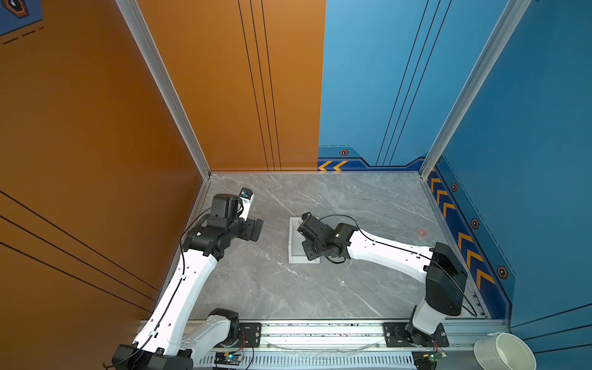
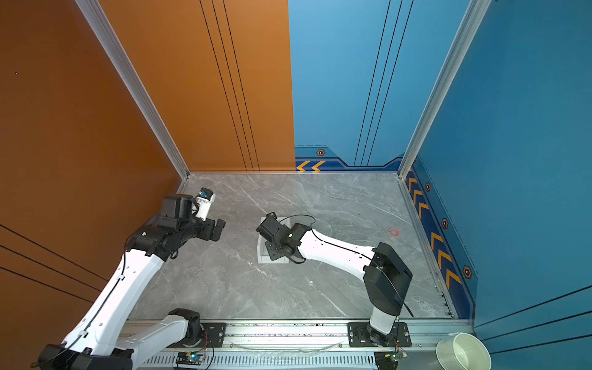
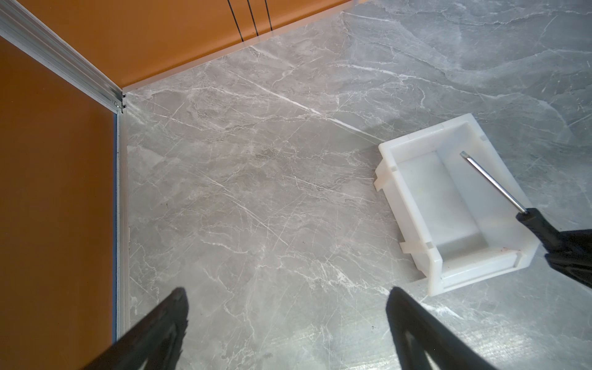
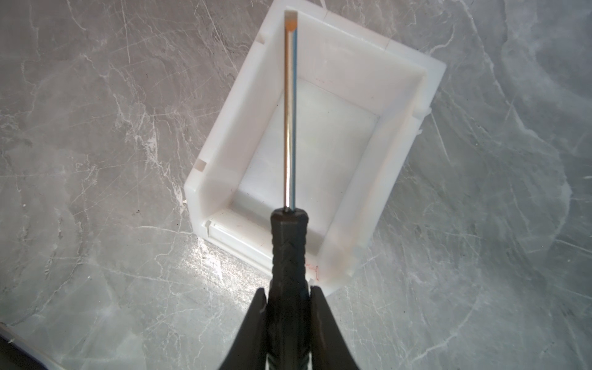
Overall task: Put the screwdriver in the bin
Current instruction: Place the screwdriver into the bin.
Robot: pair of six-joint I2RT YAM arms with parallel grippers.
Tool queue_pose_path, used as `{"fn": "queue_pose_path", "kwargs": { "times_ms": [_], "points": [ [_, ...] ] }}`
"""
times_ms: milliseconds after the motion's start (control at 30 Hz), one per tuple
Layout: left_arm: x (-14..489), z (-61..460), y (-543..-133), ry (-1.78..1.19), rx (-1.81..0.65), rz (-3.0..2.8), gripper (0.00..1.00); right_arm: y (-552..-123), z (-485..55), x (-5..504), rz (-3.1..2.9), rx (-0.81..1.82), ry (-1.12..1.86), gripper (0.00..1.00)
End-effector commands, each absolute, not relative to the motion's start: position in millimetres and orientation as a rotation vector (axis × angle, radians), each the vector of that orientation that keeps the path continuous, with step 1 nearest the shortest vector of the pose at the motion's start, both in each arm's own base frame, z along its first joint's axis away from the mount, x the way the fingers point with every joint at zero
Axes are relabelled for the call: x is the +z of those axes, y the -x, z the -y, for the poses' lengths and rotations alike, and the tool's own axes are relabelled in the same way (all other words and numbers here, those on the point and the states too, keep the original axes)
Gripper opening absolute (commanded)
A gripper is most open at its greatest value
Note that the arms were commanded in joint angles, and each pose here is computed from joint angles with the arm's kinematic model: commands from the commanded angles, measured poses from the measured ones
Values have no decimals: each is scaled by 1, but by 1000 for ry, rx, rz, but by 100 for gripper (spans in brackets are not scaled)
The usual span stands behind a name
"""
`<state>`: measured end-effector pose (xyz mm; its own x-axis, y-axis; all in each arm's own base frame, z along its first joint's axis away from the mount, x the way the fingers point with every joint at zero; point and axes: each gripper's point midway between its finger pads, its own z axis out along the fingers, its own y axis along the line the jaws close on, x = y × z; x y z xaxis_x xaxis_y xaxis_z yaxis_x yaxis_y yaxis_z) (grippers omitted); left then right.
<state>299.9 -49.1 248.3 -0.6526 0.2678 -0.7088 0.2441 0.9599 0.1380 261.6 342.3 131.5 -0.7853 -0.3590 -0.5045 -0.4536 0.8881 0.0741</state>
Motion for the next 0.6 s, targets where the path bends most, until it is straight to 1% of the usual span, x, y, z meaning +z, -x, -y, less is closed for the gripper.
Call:
{"fn": "queue_pose_path", "kwargs": {
  "times_ms": [0,267,567],
  "points": [
    [251,44,-301,-312,46,-2297,98,-265,-357,138,-2533,308,601,19],
    [251,42,-301,-294,39,-2299,98,-280,-366,123,-2536,246,604,19],
    [251,43,-300,-293,22,-2297,98,-292,-366,95,-2584,187,581,19]
  ]
}}
